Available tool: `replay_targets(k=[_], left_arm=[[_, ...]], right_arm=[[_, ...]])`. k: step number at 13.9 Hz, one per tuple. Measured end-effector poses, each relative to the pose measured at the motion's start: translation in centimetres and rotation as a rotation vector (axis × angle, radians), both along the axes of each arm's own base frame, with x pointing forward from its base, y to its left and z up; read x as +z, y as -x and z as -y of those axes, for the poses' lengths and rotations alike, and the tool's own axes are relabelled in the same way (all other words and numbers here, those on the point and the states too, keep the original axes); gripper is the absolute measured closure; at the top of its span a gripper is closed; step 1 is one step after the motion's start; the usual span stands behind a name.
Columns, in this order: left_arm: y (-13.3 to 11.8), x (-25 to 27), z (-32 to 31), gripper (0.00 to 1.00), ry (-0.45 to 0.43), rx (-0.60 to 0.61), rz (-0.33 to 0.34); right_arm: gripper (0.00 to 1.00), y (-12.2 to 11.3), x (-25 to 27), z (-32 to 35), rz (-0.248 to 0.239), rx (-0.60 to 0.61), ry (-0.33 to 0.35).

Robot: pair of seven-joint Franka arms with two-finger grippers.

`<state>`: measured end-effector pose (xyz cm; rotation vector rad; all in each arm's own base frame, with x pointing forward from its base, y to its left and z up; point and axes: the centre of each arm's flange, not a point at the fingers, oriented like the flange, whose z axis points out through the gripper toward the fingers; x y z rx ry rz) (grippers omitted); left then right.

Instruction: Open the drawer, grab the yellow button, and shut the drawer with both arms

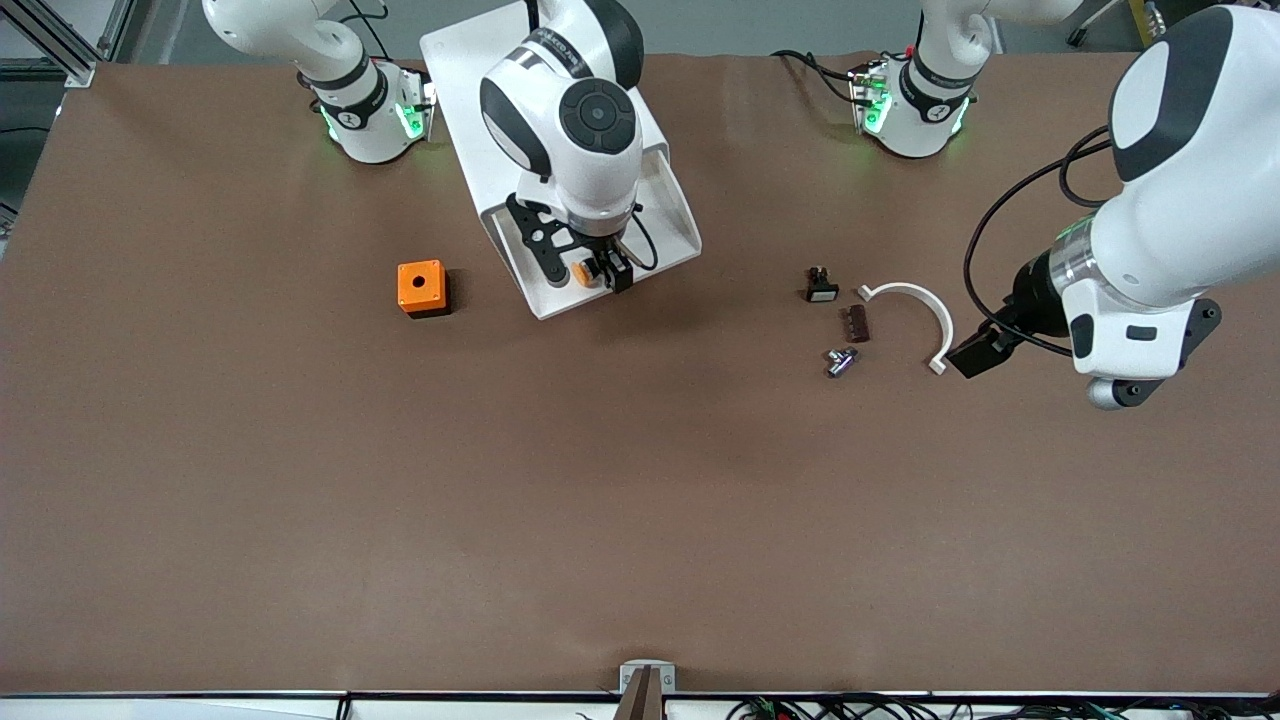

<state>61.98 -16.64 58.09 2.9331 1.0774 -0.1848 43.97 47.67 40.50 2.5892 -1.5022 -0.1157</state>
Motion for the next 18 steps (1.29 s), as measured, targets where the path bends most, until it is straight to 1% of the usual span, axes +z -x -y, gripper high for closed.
replay_targets(k=[2, 4, 5, 10, 12, 13, 15, 16, 17, 18], left_arm=[[0.1, 0.0, 0.5, 0.00, 0.000, -0.008, -0.001], [0.2, 0.0, 0.6, 0.00, 0.000, -0.010, -0.001], [0.2, -0.1, 0.6, 0.00, 0.000, -0.010, -0.001], [0.2, -0.1, 0.6, 0.00, 0.000, -0.010, -0.001], [0.2, -0.1, 0.6, 0.00, 0.000, -0.011, -0.002], [0.2, -0.1, 0.7, 0.00, 0.000, -0.012, -0.002], [0.3, -0.1, 0.9, 0.00, 0.000, -0.015, -0.002], [0.3, -0.1, 1.0, 0.00, 0.000, -0.017, -0.003], [0.3, -0.1, 1.2, 0.00, 0.001, -0.020, -0.003], [0.4, -0.2, 1.5, 0.00, 0.002, -0.025, -0.003]], right_arm=[[0.27, 0.0, 0.0, 0.0, 0.000, 0.000, 0.000], [0.47, 0.0, 0.0, 0.0, 0.000, 0.000, 0.000], [0.58, 0.0, 0.0, 0.0, 0.000, 0.000, 0.000], [0.58, -0.1, 0.2, 0.0, 0.002, 0.016, -0.005], [0.58, -0.5, 1.3, 0.1, 0.010, 0.010, -0.009], [0.58, -1.0, 2.4, 0.4, 0.010, 0.002, -0.006], [0.58, -3.0, 5.7, 2.4, -0.001, -0.017, 0.002], [0.58, -4.3, 7.3, 4.2, -0.020, 0.009, 0.006], [0.58, -5.5, 8.8, 6.5, -0.053, 0.056, 0.010], [0.58, -6.7, 10.0, 9.2, -0.097, 0.116, 0.012]])
